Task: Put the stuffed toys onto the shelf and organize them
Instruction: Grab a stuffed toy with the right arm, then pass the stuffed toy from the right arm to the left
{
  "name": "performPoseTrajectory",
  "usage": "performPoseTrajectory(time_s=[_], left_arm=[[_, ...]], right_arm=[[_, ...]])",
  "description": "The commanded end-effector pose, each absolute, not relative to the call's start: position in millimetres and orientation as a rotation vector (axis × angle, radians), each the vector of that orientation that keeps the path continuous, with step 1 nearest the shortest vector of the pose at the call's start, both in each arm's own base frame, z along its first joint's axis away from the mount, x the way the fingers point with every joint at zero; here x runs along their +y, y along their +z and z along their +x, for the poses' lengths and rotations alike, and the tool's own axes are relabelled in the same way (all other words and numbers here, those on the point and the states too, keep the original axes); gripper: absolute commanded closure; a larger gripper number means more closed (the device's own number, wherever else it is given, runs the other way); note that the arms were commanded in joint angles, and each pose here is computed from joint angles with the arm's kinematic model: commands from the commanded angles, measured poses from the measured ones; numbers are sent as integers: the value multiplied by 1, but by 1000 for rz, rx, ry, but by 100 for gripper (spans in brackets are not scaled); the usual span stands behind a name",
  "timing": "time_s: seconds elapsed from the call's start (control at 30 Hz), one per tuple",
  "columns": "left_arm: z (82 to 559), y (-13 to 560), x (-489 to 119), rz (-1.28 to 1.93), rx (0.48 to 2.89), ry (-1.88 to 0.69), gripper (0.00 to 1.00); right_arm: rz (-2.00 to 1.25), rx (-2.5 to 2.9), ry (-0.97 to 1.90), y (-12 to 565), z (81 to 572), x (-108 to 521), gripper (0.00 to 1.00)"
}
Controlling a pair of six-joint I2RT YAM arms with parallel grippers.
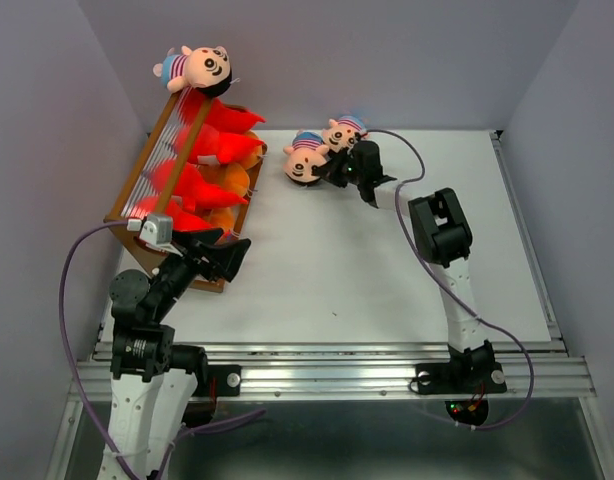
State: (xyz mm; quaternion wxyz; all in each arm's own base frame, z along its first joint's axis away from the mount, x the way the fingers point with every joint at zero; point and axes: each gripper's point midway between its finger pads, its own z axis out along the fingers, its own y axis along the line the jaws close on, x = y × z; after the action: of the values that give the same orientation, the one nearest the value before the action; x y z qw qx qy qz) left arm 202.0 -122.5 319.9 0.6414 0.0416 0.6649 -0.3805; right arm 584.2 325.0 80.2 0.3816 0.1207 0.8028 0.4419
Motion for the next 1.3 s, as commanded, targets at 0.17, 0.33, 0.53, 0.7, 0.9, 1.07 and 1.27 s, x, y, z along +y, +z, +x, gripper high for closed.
performPoseTrajectory(time_s=[0.17, 0.33, 0.53, 0.7, 0.9, 1.07, 1.27], left_arm=[[193, 339, -134, 193, 1460, -921, 1], [194, 343, -144, 270, 1473, -960, 2], [194, 344, -155, 319, 1466, -1016, 2], [185, 337, -171, 329, 1466, -1103, 3], [168, 334, -209, 367, 1484, -1204, 4], [166, 324, -244, 412, 1553, -1220, 4], [165, 299, -287, 483, 1652, -1150, 4]], right_arm=[[-6, 1816, 1235, 201, 519, 302, 99], [-300, 1820, 1245, 213, 428, 281, 99], [-615, 1865, 1253, 211, 338, 242, 100], [-763, 1901, 1302, 210, 299, 212, 100], [-946, 1955, 1272, 195, 263, 195, 100], [-984, 2019, 1217, 187, 253, 183, 99], [-1060, 2071, 1184, 175, 243, 175, 99]])
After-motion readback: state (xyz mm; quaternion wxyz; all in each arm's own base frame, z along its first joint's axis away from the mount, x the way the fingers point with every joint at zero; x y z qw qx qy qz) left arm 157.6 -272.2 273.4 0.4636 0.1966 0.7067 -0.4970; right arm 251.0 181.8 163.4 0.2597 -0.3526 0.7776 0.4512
